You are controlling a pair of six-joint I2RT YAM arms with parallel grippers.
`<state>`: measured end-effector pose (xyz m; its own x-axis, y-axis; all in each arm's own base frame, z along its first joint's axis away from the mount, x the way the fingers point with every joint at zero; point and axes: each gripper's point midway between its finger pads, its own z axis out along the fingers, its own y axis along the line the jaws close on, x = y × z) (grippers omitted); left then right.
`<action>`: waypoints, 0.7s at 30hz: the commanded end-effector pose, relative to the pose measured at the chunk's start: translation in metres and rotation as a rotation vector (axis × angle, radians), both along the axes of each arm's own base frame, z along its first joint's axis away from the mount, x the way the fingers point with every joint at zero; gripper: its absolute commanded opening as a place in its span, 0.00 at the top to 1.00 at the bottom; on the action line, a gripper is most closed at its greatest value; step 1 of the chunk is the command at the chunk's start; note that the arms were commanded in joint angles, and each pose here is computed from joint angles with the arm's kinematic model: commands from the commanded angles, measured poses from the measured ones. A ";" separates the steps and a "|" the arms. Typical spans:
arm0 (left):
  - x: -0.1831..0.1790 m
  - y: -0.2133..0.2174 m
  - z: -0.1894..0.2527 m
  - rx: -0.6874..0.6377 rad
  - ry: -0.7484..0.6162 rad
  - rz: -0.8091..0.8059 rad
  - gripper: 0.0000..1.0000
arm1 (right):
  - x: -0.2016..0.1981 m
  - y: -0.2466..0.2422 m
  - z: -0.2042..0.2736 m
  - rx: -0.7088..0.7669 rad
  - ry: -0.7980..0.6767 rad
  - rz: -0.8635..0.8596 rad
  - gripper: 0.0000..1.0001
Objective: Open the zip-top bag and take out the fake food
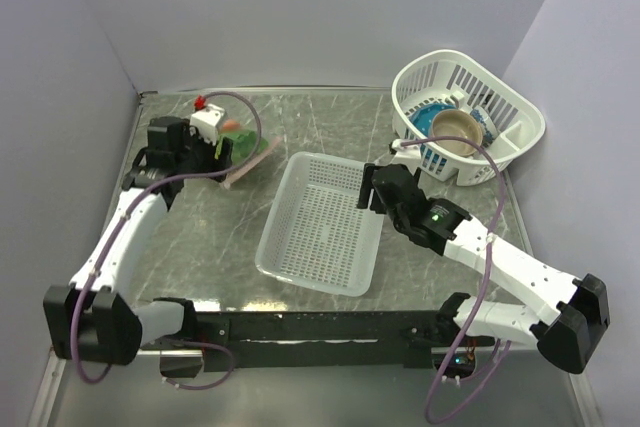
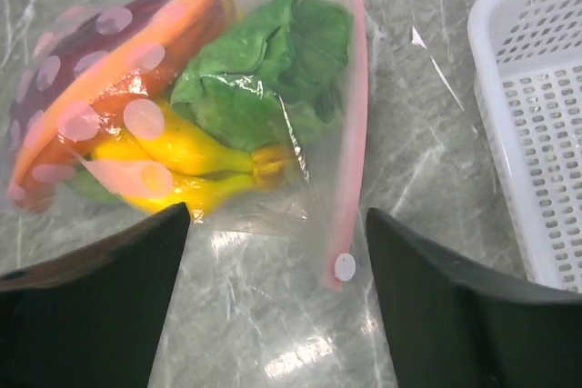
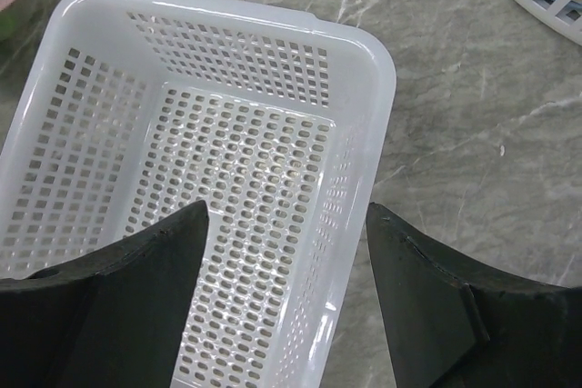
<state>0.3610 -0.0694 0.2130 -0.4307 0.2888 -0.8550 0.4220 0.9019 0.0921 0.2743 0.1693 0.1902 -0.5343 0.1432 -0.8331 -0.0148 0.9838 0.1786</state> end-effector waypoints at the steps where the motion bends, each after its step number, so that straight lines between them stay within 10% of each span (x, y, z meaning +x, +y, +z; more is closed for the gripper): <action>1: -0.014 0.015 -0.012 0.132 -0.036 -0.025 0.09 | 0.010 0.004 0.024 0.021 -0.071 -0.008 0.20; 13: -0.043 0.046 -0.074 0.491 -0.137 -0.175 0.08 | 0.015 0.015 0.014 -0.019 -0.049 0.020 0.15; 21: -0.045 0.050 -0.057 0.688 -0.436 -0.246 0.02 | 0.020 0.024 0.009 -0.025 -0.030 0.026 0.14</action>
<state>0.2919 -0.0198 0.1212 -0.1552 0.7817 -0.6041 0.5318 0.5814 0.6157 0.2845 0.1819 0.1760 -0.5614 0.0734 -0.8243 -0.0384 0.9927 0.1145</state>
